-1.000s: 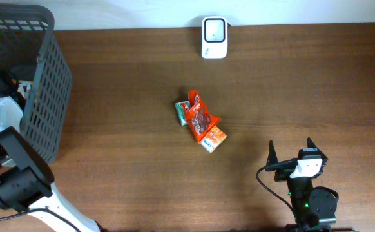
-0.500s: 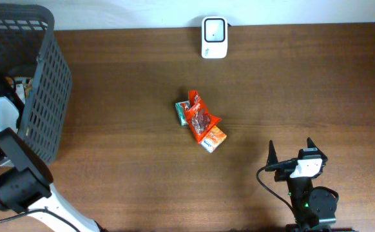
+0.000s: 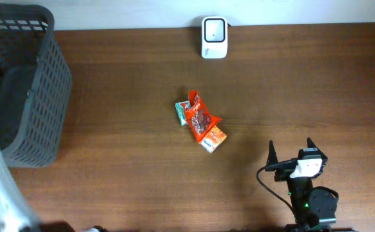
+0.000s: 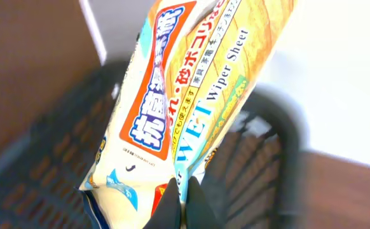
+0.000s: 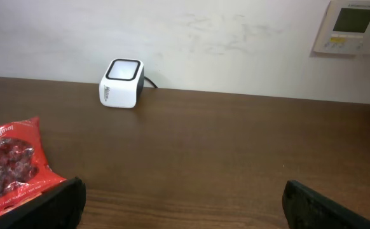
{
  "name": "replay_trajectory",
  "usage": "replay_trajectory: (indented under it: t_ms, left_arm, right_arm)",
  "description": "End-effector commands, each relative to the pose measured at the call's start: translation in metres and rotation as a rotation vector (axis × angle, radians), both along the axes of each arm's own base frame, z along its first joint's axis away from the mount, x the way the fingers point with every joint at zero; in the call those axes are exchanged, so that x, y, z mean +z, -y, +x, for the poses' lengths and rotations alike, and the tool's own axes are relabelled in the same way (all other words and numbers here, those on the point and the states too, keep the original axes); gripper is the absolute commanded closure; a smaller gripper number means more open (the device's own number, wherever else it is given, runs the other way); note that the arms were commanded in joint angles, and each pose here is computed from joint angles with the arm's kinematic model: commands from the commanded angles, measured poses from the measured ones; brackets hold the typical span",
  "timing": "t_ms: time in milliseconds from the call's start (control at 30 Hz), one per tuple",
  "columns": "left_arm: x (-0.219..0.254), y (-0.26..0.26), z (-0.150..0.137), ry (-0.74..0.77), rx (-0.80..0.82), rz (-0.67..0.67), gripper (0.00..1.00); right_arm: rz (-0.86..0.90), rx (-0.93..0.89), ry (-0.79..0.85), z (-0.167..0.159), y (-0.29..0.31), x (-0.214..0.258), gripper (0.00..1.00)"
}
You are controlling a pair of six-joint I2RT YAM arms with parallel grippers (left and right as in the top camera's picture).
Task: Scan the item barcode
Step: 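Carry the yellow wipes pack out and drop it near the scanner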
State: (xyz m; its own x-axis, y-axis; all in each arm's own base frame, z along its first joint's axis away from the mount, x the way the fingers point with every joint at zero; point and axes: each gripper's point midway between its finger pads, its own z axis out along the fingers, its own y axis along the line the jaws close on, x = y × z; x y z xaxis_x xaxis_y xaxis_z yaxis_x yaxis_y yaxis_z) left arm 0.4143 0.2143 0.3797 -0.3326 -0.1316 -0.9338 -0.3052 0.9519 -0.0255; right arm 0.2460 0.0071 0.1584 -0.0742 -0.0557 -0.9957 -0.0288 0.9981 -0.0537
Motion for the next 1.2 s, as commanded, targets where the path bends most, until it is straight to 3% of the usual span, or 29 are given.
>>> replay_trajectory:
  t_ms: [0, 67, 200, 367, 467, 667, 900, 1000, 1167]
  left_arm:
    - [0.076, 0.065, -0.025, 0.194, -0.198, -0.024, 1.0]
    - [0.098, 0.113, -0.039, 0.245, -0.351, -0.037, 1.0]
    - [0.094, 0.187, -0.049, 0.207, -0.576, -0.111, 1.0]
    - [0.044, 0.276, -0.043, 0.016, -0.79, -0.232, 1.0]
    - [-0.011, 0.328, -0.034, -0.164, -0.877, -0.277, 1.0]
    - [-0.139, 0.403, -0.025, -0.56, -0.925, -0.259, 1.0]
    - [-0.243, 0.451, -0.026, -0.813, -0.949, -0.194, 1.0]
    - [-0.257, 0.463, -0.033, -0.851, -0.973, -0.187, 1.0]
    - [-0.234, 0.469, -0.031, -0.81, -0.991, -0.184, 0.8]
  right_arm:
    - [0.0, -0.011, -0.006, 0.0, 0.002, -0.004, 0.01]
    - [0.0, -0.011, -0.006, 0.0, 0.002, -0.004, 0.01]
    - [0.0, -0.011, -0.006, 0.0, 0.002, -0.004, 0.02]
    - [0.0, -0.011, -0.006, 0.0, 0.002, -0.004, 0.02]
    - [0.0, -0.011, -0.006, 0.0, 0.002, -0.004, 0.02]
    - [0.0, -0.011, -0.006, 0.0, 0.002, -0.004, 0.02]
    - [0.0, -0.011, -0.006, 0.0, 0.002, -0.004, 0.02]
    - [0.0, -0.011, -0.006, 0.0, 0.002, -0.004, 0.02]
    - [0.0, -0.011, -0.006, 0.0, 0.002, -0.004, 0.02]
